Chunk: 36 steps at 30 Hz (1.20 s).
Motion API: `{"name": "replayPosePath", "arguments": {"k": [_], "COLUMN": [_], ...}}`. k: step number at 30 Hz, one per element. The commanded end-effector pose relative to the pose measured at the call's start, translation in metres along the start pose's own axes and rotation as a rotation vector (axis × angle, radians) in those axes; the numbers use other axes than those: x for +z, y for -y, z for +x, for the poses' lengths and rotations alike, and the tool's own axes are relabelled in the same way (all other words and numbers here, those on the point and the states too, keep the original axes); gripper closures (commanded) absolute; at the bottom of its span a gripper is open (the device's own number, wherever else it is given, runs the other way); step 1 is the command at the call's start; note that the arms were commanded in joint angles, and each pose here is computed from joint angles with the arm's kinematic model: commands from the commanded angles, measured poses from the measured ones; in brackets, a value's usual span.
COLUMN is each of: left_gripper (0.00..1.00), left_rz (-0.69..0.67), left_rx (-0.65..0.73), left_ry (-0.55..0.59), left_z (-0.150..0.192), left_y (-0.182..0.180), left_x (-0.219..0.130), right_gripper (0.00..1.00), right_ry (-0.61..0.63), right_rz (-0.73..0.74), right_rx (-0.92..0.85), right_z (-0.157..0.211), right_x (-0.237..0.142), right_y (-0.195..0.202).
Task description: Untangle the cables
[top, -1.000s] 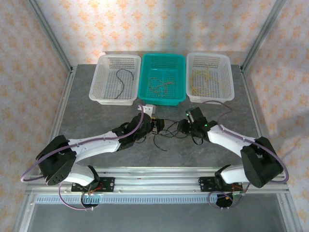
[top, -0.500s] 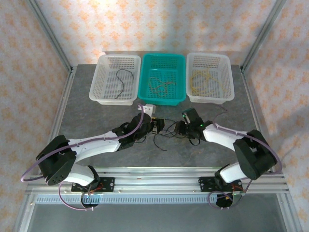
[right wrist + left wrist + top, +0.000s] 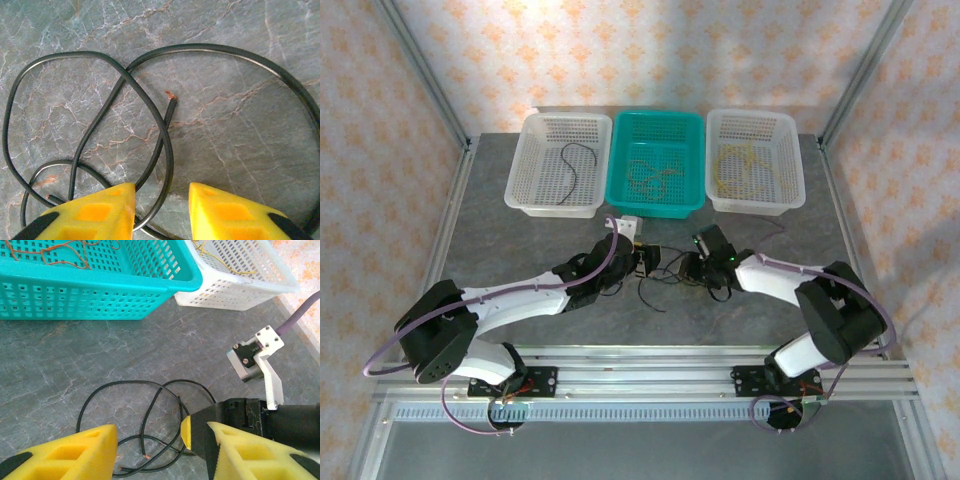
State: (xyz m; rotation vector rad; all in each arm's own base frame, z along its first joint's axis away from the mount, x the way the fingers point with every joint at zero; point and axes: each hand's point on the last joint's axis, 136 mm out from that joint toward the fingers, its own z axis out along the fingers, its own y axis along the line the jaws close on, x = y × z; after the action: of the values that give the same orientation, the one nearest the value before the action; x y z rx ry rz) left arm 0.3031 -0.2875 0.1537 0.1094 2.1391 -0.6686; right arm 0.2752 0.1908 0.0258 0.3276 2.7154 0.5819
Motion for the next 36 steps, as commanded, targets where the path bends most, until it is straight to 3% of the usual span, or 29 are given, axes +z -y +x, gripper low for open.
{"name": "replayPosePath", "arguments": {"k": [1,7,13,26,30,33,36], "left_gripper": [0.5,0.5,0.5,0.49,0.49,0.49,0.49], "left_rz": [0.018,0.036,0.084,0.151,0.21,0.205,0.193], "left_rx": [0.003,-0.02,-0.1,-0.121,-0.09,-0.077,-0.08], "left_ry": [0.048,0.066,0.099,0.133,0.114,0.099,0.104], "left_z": [-0.015,-0.019,-0.029,-0.055,-0.06,-0.058,-0.056], "left_y": [0.009,0.011,0.006,0.0,0.006,0.006,0.002], "left_x": [-0.005,-0.006,-0.01,-0.014,-0.011,-0.01,-0.011], "right_gripper": [0.69,0.82,1.0,1.0,1.0,1.0,0.9], "right_ry": [0.039,0.108,0.317,0.634,0.609,0.496,0.41], "right_rz": [-0.021,-0.056,-0.055,-0.153,-0.122,-0.073,-0.053], "right_rx": [-0.008,-0.012,-0.047,-0.394,-0.404,-0.373,-0.279], "right_z": [-0.01,-0.023,-0.053,-0.09,-0.092,-0.083,-0.071], "right_x": [0.0,-0.013,-0.06,-0.177,-0.179,-0.153,-0.124], "right_y": [-0.009,-0.019,-0.021,-0.065,-0.065,-0.056,-0.046]}}
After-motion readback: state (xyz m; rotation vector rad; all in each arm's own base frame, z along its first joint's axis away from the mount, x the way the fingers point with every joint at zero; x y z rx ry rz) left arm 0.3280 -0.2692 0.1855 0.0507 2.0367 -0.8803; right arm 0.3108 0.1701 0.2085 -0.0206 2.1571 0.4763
